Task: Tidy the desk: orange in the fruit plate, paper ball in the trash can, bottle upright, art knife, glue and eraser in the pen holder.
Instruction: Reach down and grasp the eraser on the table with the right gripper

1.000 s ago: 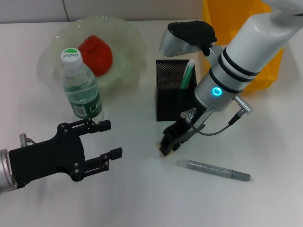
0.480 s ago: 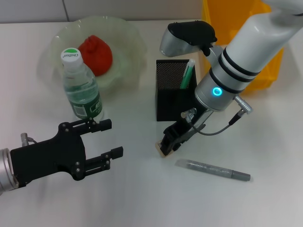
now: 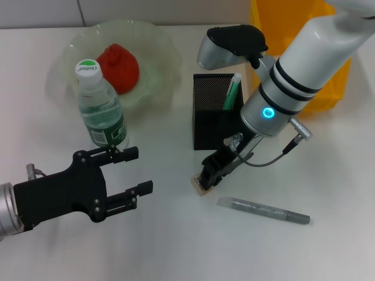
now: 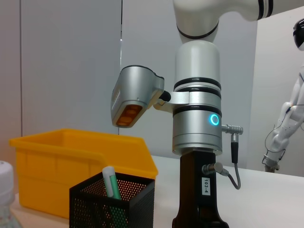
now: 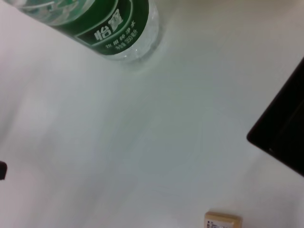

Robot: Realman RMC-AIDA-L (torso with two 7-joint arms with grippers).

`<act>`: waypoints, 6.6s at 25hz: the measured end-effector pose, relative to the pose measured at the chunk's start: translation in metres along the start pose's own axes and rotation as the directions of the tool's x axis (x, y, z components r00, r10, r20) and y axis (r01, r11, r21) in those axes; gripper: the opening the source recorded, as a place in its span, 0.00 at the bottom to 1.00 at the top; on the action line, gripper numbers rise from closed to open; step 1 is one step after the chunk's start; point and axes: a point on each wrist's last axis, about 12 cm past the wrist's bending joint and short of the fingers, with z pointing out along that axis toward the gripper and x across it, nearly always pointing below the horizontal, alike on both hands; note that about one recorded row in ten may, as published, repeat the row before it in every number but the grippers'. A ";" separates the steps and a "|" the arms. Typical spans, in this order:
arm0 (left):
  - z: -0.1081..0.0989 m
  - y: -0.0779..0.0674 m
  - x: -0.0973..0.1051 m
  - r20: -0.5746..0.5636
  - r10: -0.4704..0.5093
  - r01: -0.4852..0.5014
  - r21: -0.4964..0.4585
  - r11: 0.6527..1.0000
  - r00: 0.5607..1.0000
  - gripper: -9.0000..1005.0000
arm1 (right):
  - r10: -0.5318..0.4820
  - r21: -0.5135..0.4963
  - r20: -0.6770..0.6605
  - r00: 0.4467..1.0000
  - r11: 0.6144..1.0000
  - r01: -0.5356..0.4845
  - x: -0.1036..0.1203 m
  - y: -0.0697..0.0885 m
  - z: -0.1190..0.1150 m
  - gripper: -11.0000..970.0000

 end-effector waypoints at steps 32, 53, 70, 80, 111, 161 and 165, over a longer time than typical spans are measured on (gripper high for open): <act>-0.002 -0.002 0.002 0.003 -0.006 0.006 -0.009 1.000 1.000 0.66 | -0.004 0.029 -0.030 1.000 1.000 0.005 -0.010 0.012 -0.013 0.42; 0.000 0.000 0.001 0.008 0.001 0.000 -0.008 1.000 1.000 0.66 | -0.003 0.030 -0.022 1.000 1.000 0.003 -0.008 0.010 -0.005 0.42; 0.000 0.000 0.000 0.015 0.002 -0.001 -0.016 1.000 1.000 0.66 | -0.022 0.008 0.030 0.999 1.000 0.022 -0.002 0.007 -0.008 0.42; -0.003 0.003 -0.002 0.039 -0.008 0.010 -0.048 0.999 0.999 0.66 | -0.067 0.009 0.059 0.996 0.998 0.067 -0.004 0.010 -0.019 0.42; -0.005 0.012 -0.010 0.085 -0.009 0.017 -0.094 0.995 0.996 0.65 | -0.171 0.059 0.016 0.985 0.984 0.170 -0.001 0.018 -0.041 0.42; -0.001 0.019 -0.012 0.085 0.014 -0.004 -0.123 0.992 0.996 0.65 | -0.109 0.071 -0.045 0.993 0.991 0.112 -0.010 0.021 -0.028 0.42; 0.001 0.021 -0.014 0.088 0.019 -0.009 -0.120 0.993 0.996 0.65 | -0.117 0.077 -0.050 0.992 0.990 0.120 -0.008 0.020 -0.027 0.42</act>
